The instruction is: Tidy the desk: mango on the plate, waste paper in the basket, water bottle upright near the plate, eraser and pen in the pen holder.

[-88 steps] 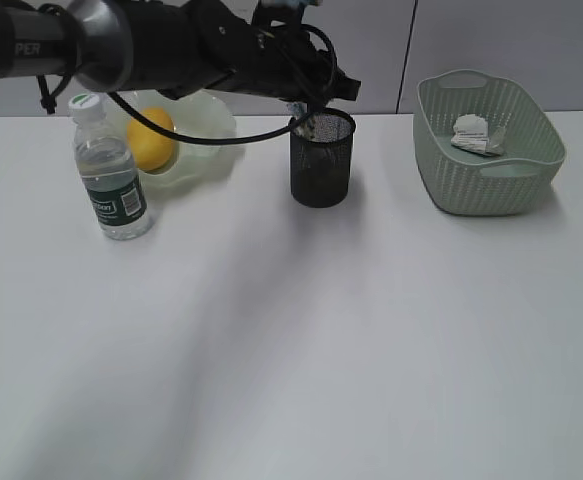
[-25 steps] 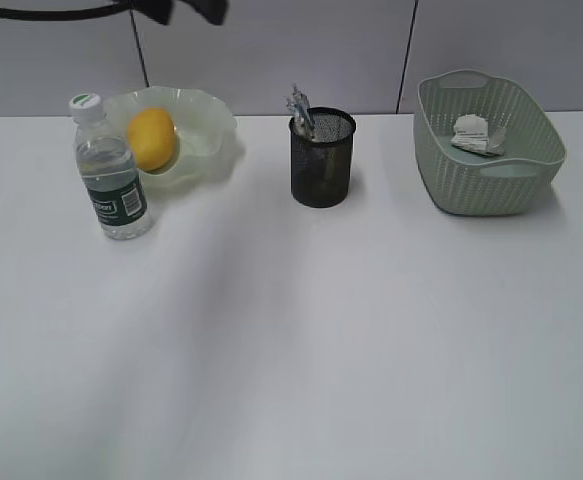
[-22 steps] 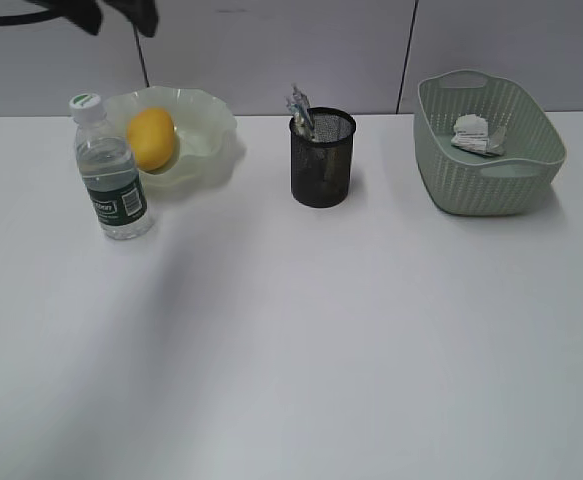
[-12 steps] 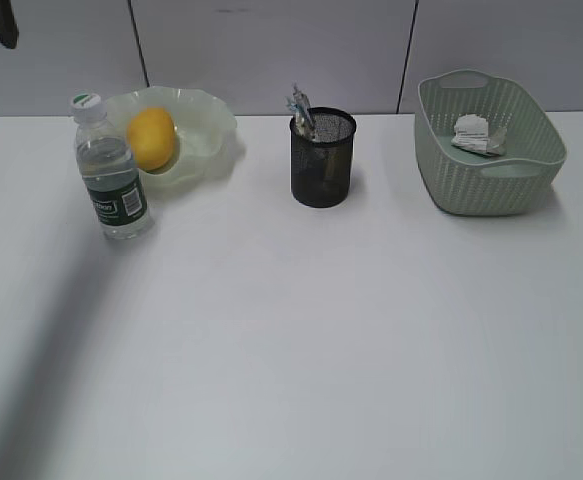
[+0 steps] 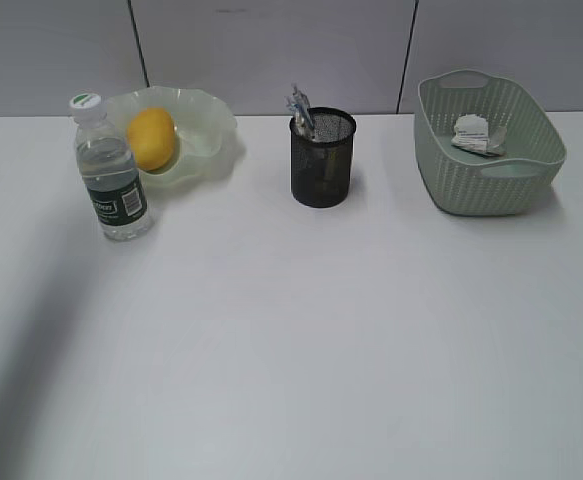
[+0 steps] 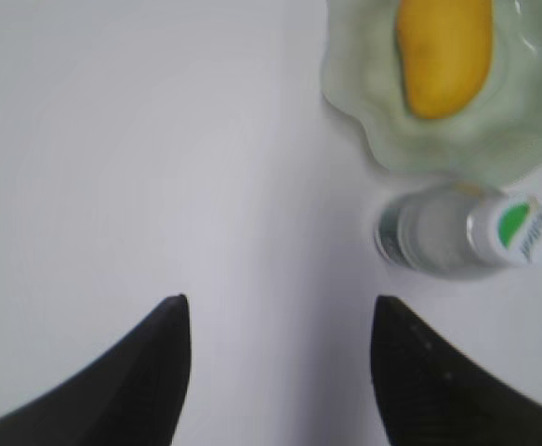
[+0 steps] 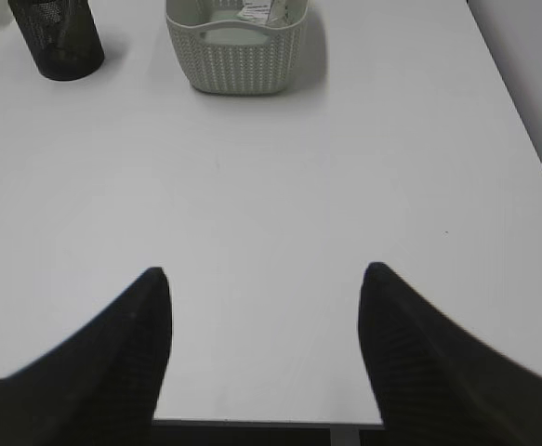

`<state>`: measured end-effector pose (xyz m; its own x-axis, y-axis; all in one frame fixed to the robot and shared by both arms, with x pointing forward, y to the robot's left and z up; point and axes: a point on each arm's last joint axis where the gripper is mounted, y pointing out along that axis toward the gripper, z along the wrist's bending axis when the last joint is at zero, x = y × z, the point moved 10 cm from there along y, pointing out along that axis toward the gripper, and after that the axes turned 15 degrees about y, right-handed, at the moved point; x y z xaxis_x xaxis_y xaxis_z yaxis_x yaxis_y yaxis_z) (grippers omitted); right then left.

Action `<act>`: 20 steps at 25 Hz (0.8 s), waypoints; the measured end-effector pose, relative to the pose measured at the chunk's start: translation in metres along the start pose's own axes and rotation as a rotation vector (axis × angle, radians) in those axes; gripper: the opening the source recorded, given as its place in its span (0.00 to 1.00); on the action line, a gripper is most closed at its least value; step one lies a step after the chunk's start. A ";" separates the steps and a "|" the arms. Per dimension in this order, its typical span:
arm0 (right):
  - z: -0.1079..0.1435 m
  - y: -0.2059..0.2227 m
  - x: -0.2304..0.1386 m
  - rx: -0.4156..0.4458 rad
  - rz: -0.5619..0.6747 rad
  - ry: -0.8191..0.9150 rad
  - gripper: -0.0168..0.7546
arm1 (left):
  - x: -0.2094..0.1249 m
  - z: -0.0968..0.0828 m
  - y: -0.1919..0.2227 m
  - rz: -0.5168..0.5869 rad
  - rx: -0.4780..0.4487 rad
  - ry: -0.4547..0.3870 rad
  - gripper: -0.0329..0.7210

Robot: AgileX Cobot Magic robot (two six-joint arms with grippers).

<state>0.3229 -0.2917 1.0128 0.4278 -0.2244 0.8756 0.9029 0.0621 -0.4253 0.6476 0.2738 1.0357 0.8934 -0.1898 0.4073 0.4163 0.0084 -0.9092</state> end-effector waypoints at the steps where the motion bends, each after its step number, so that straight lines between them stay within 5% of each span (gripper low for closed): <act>1: 0.000 0.000 0.000 0.000 0.000 0.000 0.67 | -0.009 -0.005 -0.010 -0.009 -0.019 0.000 0.66; 11: 0.000 0.000 0.000 0.000 0.000 0.000 0.67 | -0.134 -0.014 -0.040 -0.065 0.006 0.029 0.66; 20: 0.000 0.000 0.000 0.000 0.000 0.000 0.67 | -0.229 -0.023 -0.082 -0.268 0.030 0.019 0.66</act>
<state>0.3229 -0.2917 1.0128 0.4278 -0.2244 0.8756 0.9029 0.0621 -0.4253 0.4053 0.2944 1.0155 0.7476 -0.2076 0.6309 0.6423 -0.0157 -0.7663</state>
